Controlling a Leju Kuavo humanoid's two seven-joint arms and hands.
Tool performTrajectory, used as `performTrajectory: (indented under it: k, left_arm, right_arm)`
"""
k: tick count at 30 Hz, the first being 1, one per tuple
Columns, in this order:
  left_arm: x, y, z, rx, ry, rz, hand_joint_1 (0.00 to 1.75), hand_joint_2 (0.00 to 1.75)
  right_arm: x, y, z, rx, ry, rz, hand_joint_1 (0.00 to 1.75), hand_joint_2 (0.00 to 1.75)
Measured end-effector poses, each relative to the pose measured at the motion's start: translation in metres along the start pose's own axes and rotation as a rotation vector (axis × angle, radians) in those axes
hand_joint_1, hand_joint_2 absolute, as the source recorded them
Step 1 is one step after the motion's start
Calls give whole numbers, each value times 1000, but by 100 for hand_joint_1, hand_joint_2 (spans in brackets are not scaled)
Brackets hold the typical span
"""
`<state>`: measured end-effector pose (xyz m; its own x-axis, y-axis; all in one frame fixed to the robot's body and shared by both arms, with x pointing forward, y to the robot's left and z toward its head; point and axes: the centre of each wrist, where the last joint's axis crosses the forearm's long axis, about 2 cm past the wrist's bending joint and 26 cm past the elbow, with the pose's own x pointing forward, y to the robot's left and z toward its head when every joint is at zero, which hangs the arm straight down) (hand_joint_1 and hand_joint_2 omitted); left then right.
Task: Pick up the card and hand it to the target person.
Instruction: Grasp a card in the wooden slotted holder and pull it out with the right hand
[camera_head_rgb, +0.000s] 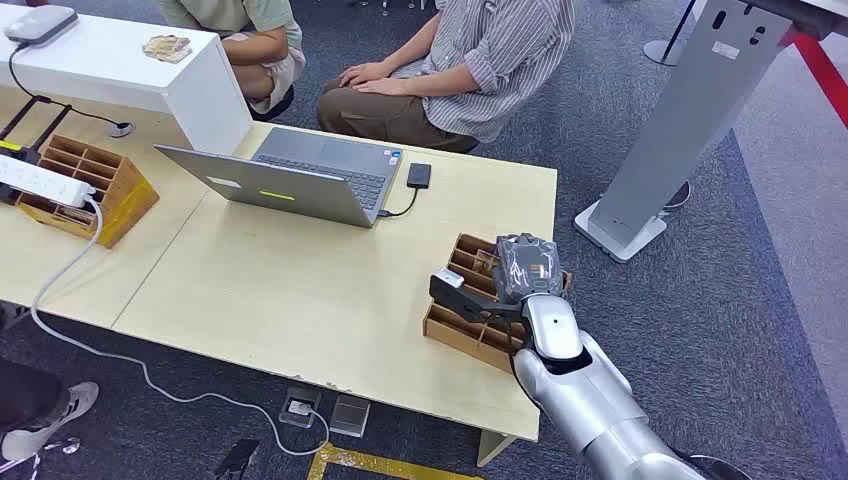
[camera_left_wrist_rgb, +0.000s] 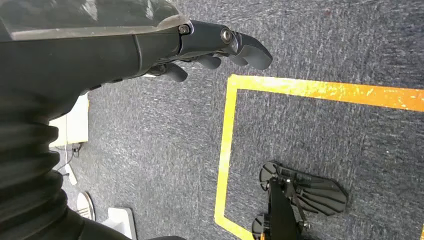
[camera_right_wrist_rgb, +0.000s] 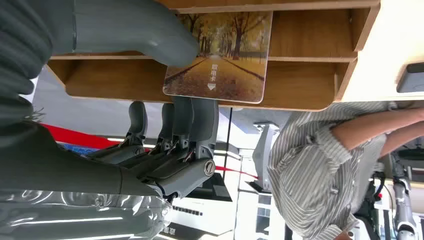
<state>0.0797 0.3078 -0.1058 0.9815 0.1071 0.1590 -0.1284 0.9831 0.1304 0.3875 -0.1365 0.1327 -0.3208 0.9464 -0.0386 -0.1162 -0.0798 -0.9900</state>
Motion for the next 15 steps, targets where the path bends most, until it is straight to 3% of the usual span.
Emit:
performTrajectory:
  k: [10,15]
  left_arm:
    - [0,2,0,3,-3,-3,0,175]
    - [0,3,0,3,-3,-4,0,175]
  right_arm:
    - [-3,1,1,-3,9,-10,119,175]
    - [-3,1,1,-7,10,-10,133,175]
